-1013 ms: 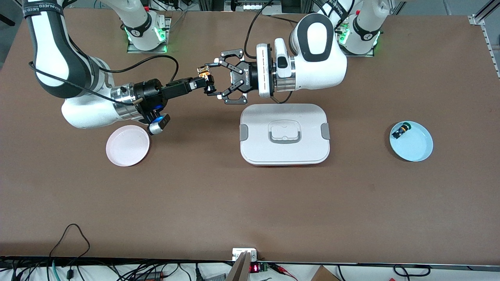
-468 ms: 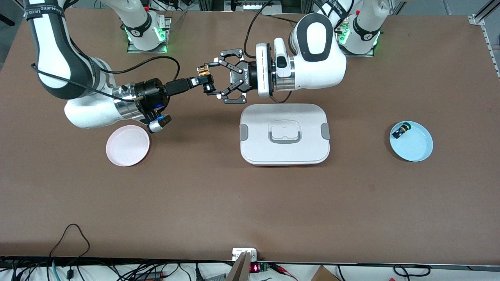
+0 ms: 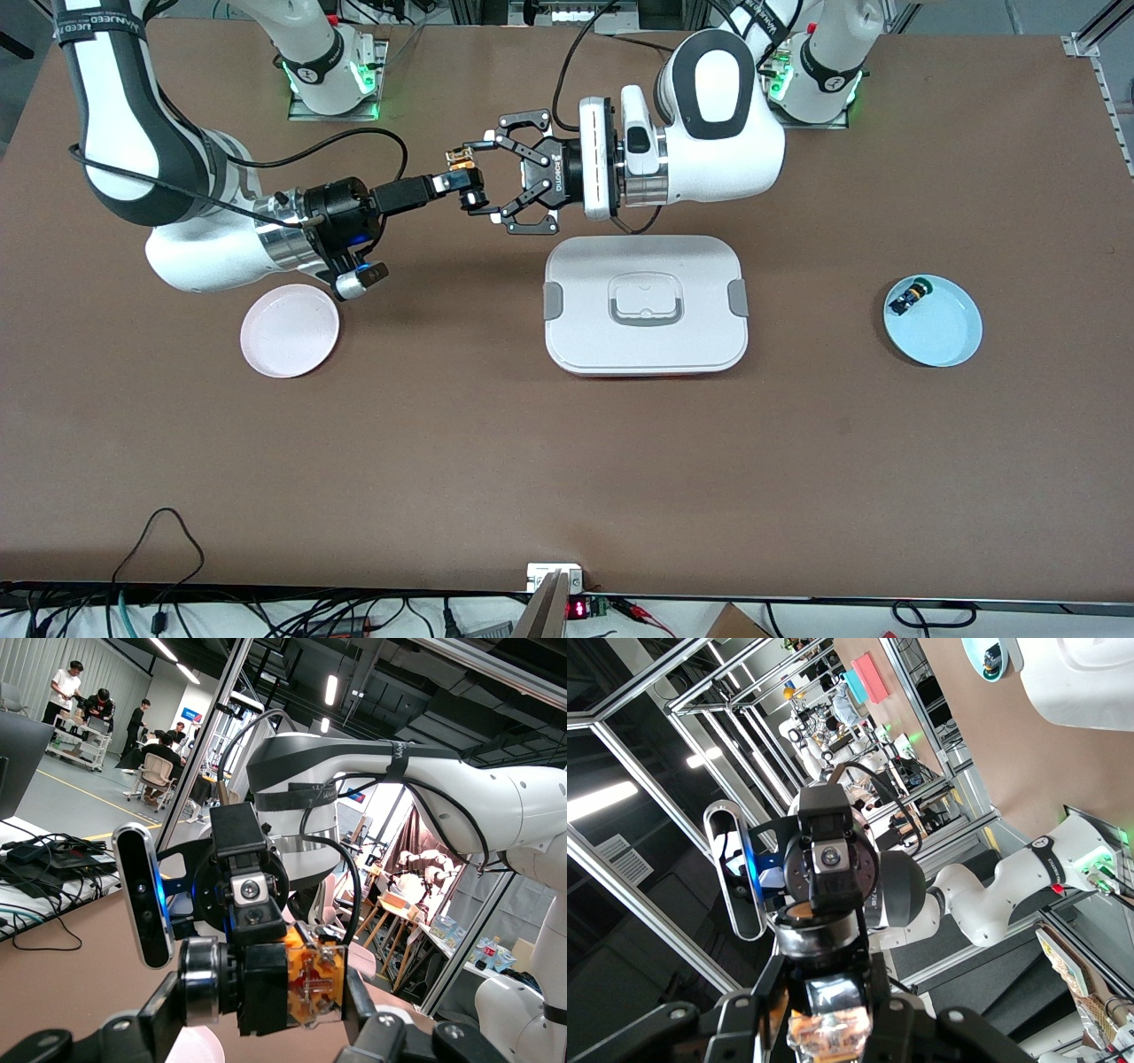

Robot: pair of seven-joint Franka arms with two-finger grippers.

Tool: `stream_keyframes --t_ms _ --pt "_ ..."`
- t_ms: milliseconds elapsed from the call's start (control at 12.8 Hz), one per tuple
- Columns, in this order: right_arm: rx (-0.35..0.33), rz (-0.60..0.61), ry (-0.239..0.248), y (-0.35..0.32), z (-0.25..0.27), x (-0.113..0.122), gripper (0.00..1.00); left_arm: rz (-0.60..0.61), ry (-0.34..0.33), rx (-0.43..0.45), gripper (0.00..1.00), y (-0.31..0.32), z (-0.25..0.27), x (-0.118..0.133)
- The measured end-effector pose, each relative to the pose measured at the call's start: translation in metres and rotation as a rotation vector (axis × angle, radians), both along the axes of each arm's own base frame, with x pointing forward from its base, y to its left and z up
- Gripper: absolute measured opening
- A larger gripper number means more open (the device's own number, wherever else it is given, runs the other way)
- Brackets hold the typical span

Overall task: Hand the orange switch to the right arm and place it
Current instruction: 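Close the right gripper on the orange switch held by the left gripper, then open the left gripper and withdraw it while the right gripper holds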

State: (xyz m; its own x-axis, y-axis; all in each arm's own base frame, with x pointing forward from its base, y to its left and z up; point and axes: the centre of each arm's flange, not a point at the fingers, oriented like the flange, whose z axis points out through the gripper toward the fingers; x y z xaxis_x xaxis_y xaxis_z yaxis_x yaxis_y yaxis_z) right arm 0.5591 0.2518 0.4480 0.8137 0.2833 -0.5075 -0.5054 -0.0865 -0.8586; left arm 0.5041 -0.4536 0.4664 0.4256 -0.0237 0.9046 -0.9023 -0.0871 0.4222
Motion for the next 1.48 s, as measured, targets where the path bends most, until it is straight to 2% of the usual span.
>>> stream_keyframes --t_ms 156,234,390,623,935,1091,1169,1325,1481 --pt "0.002 0.000 -0.005 0.000 0.000 0.000 0.41 0.000 -0.002 0.000 0.75 0.000 0.000 0.000" --pt "0.007 0.001 -0.016 0.000 0.000 0.000 0.41 0.000 0.000 0.000 0.81 0.000 0.000 0.000" --pt "0.016 0.006 -0.034 0.001 0.001 -0.001 0.41 0.008 0.002 0.001 1.00 0.003 0.000 0.003" --pt "0.017 0.004 -0.040 0.000 0.001 -0.001 0.41 0.050 -0.003 0.010 1.00 0.023 -0.001 0.018" --pt "0.019 -0.010 -0.086 -0.008 -0.002 0.002 0.41 0.228 -0.001 0.070 1.00 0.141 -0.019 0.065" --pt "-0.024 0.000 -0.138 -0.023 -0.010 0.004 0.41 0.267 0.014 0.088 1.00 0.222 -0.053 0.075" --pt "-0.060 0.016 -0.183 -0.032 -0.016 0.004 0.41 0.278 0.014 0.134 1.00 0.269 -0.073 0.080" --pt "-0.144 0.067 -0.280 -0.056 -0.035 0.004 0.41 0.297 -0.006 0.288 1.00 0.368 -0.101 0.089" --pt "-0.264 0.147 -0.379 -0.084 -0.057 0.003 0.41 0.331 0.000 0.397 1.00 0.446 -0.120 0.090"
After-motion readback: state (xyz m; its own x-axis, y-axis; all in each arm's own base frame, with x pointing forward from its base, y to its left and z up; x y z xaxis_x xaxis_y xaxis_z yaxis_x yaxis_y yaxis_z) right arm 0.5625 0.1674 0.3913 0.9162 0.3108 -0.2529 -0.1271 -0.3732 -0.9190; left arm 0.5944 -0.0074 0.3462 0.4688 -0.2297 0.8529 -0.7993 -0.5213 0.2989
